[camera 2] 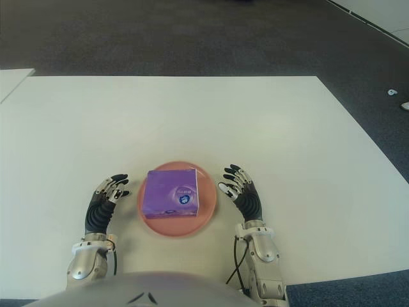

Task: Put the tissue paper into the plate.

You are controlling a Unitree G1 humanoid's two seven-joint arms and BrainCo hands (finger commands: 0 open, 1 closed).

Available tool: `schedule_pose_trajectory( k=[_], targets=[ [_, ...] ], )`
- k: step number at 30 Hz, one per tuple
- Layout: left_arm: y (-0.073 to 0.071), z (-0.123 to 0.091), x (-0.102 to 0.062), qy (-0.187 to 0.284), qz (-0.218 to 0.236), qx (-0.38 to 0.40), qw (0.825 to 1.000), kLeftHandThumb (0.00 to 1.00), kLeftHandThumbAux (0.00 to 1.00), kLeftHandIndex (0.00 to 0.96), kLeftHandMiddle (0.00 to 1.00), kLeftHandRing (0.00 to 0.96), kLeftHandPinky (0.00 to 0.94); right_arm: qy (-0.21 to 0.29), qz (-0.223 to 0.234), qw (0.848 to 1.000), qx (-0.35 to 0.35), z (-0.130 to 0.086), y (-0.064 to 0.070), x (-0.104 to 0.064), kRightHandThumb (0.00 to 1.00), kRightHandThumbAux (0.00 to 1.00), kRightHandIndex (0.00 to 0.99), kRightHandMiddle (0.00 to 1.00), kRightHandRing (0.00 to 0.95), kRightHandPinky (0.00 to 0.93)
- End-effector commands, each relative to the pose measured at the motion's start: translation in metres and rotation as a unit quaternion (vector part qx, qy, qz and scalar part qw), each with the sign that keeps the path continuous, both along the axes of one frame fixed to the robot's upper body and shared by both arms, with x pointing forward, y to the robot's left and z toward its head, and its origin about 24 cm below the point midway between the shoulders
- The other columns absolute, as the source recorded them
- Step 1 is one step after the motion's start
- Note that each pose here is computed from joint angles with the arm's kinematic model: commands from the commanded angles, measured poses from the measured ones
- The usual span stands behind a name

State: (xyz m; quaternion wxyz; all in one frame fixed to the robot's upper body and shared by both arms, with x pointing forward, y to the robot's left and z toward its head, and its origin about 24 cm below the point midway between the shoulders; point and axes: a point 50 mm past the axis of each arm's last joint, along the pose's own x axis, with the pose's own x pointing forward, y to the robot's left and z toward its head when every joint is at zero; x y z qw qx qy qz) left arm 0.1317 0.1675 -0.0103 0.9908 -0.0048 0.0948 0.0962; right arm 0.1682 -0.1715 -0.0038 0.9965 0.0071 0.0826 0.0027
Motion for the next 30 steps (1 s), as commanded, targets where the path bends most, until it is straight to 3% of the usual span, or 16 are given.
schedule_pose_trajectory(
  k=[1,30],
  targets=[
    [-0.0003,-0.0129,-0.0095,0.044,-0.005,-0.005,0.999,0.112,0.537,0.291,0.261,0.257,0.281,0.096,-0.008,0.995,0.007,-0.0313,0.0004,-0.0198,0.356,0.651,0.184,0.267,0.266,0.274],
    [-0.0002,-0.0067,-0.0074,0.03,-0.006,0.0,1.0,0.129,0.524,0.303,0.266,0.263,0.289,0.097,-0.014,0.995,0.012,-0.0279,-0.0028,-0.0163,0.323,0.631,0.172,0.249,0.247,0.256]
  ],
)
